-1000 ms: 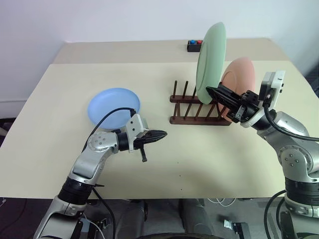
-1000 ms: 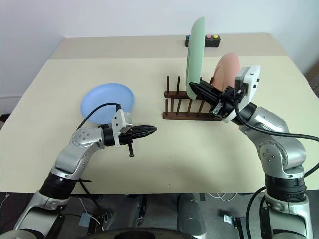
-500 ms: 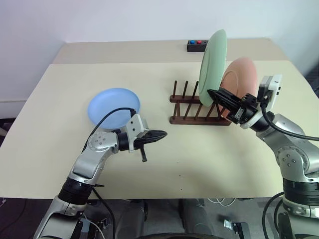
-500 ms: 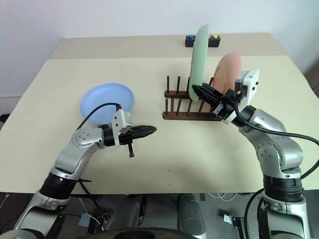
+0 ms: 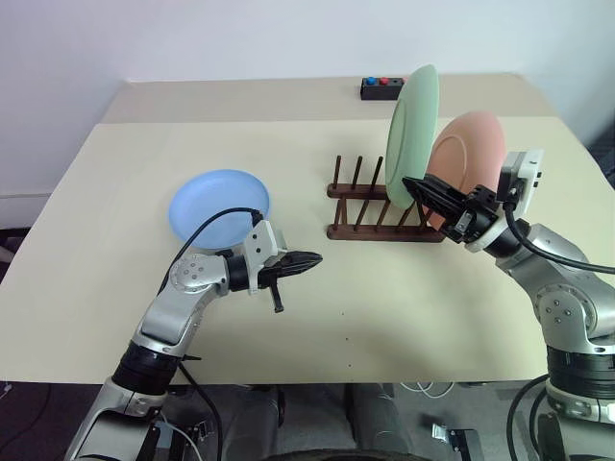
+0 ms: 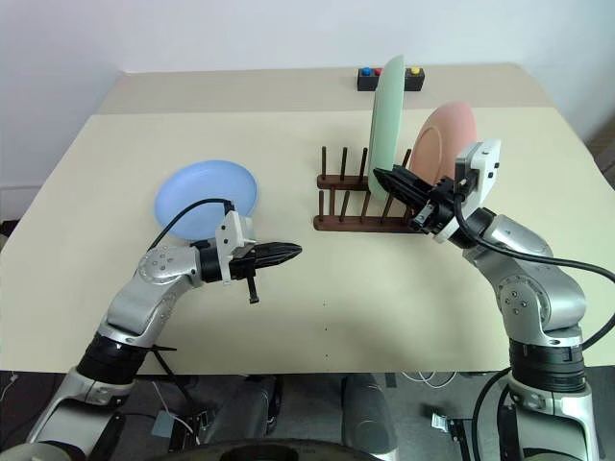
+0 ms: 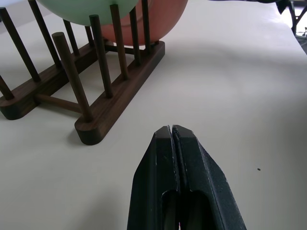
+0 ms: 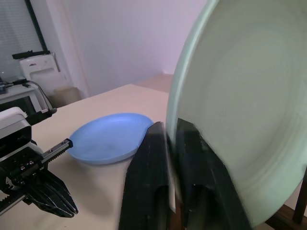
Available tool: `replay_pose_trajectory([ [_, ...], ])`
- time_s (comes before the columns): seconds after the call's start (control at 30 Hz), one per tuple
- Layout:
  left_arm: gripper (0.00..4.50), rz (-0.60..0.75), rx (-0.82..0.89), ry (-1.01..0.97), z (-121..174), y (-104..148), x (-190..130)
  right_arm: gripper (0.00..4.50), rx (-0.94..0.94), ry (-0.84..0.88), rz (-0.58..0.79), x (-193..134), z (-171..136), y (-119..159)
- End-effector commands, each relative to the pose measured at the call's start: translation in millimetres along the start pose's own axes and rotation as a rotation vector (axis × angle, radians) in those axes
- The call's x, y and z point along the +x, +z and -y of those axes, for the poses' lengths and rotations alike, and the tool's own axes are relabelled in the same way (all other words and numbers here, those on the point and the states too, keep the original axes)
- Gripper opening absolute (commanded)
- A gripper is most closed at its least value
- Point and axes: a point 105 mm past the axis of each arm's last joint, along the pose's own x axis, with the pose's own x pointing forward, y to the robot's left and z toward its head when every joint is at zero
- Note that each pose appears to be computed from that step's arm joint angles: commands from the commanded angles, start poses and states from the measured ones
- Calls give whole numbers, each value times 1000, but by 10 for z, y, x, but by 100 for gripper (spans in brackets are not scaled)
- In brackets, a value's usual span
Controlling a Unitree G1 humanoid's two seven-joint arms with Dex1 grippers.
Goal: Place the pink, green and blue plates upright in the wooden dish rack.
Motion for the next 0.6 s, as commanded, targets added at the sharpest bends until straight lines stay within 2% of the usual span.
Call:
replay_pose_trajectory([
  [0.03,0,24,40,-2,1,100,13,178,-29,-4,19,-33,13,91],
  [0.2,0,23,41,-4,4,97,16,414,-53,-11,21,-33,18,104],
  [0.6,0,21,38,-5,4,98,21,414,-198,-21,28,9,-8,276],
])
